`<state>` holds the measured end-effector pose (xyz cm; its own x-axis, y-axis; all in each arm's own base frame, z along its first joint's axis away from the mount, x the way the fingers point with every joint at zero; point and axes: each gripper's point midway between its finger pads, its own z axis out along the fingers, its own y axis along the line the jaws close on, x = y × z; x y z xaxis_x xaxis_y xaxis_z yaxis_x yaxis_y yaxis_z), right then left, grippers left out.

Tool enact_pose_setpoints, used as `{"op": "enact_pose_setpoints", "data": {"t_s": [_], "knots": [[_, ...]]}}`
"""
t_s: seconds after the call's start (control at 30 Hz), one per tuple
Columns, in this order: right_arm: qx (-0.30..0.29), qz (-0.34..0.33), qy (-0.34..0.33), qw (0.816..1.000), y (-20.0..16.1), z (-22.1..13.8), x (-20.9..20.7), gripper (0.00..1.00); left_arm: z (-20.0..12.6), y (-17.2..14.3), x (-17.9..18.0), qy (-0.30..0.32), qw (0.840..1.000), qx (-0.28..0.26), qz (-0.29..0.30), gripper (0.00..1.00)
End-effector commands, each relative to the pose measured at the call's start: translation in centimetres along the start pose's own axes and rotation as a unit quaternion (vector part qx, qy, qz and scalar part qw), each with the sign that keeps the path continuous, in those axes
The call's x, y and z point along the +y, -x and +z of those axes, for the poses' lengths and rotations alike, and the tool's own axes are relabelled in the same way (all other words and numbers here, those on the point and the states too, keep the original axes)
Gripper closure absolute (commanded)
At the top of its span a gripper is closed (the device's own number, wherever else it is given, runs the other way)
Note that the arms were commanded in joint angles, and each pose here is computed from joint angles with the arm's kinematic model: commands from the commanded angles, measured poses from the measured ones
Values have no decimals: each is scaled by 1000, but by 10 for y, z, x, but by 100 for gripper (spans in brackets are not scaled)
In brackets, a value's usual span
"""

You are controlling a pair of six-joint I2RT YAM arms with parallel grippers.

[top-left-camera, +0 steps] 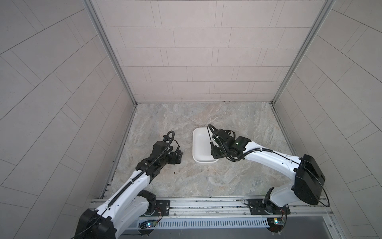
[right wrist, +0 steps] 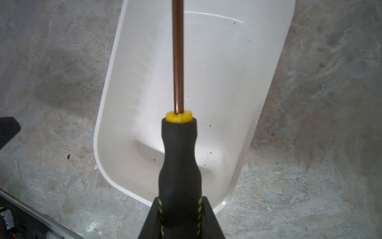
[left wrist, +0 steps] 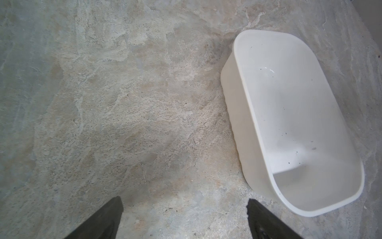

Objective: Put the screwdriver in the bin
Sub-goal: Place the screwdriver into the bin.

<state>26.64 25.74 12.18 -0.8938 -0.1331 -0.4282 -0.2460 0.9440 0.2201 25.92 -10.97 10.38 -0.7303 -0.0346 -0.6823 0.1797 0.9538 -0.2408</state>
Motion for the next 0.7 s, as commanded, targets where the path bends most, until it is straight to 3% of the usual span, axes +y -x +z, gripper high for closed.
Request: {"op": "enact_pose_setpoints", "data": {"t_s": [0.0, 0.67], "knots": [[6, -13, -18, 1000, 0, 3, 1, 100, -5, 12, -6, -7, 1000, -14, 11, 0], [56, -41, -63, 996, -8, 38, 5, 100, -6, 12, -5, -4, 1000, -13, 11, 0]]}}
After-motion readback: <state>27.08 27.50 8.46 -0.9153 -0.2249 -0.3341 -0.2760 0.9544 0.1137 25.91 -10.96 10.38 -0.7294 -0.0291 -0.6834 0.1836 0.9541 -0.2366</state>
